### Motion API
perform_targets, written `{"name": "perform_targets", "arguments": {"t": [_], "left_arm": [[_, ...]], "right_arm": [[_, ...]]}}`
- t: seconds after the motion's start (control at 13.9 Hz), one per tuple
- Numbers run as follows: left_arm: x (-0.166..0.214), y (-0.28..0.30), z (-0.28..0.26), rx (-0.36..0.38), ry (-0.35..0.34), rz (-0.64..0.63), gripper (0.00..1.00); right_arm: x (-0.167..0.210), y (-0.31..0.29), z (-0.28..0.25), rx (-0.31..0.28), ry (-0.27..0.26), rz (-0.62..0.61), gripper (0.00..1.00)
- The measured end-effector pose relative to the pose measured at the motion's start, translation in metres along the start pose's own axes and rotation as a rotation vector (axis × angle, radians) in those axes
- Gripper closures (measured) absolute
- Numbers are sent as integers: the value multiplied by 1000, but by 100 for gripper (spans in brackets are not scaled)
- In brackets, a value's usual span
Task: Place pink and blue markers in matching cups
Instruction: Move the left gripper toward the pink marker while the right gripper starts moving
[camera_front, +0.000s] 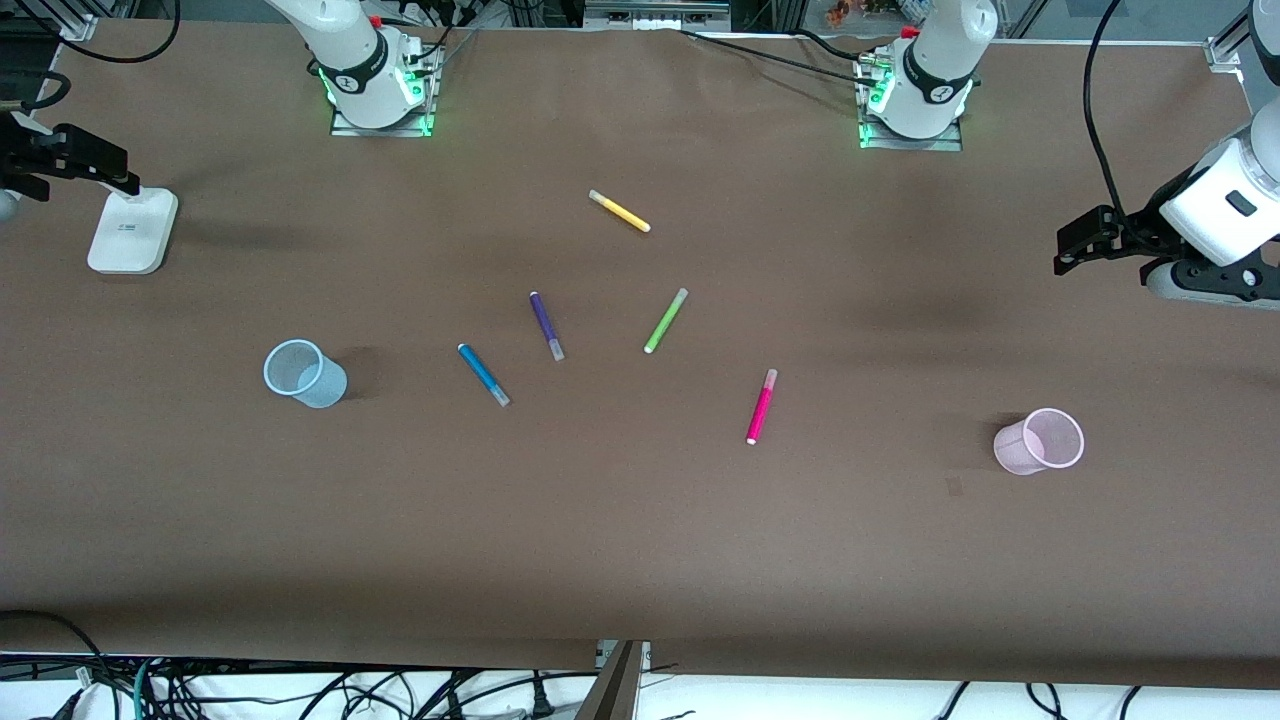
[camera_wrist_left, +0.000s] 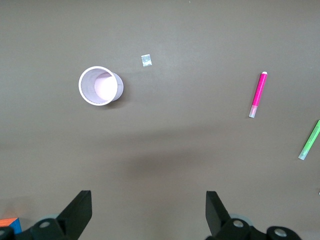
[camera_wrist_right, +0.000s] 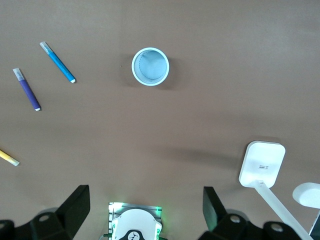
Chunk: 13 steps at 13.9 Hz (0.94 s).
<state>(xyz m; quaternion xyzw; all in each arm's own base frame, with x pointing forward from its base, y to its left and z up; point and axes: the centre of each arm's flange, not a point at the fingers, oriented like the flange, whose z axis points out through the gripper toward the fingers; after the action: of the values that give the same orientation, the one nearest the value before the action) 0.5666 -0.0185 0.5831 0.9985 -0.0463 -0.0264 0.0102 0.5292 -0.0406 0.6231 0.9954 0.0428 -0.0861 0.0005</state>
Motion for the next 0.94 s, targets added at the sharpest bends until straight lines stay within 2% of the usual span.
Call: {"name": "perform_targets", "arguments": {"t": [0.72, 0.94], "left_arm": [[0, 3, 1, 0, -2, 6, 0], [9, 29, 12, -9, 11, 55, 0]], "right_arm": [[0, 1, 0, 0, 1, 1, 0], [2, 1, 1, 0, 2, 1, 0]]}}
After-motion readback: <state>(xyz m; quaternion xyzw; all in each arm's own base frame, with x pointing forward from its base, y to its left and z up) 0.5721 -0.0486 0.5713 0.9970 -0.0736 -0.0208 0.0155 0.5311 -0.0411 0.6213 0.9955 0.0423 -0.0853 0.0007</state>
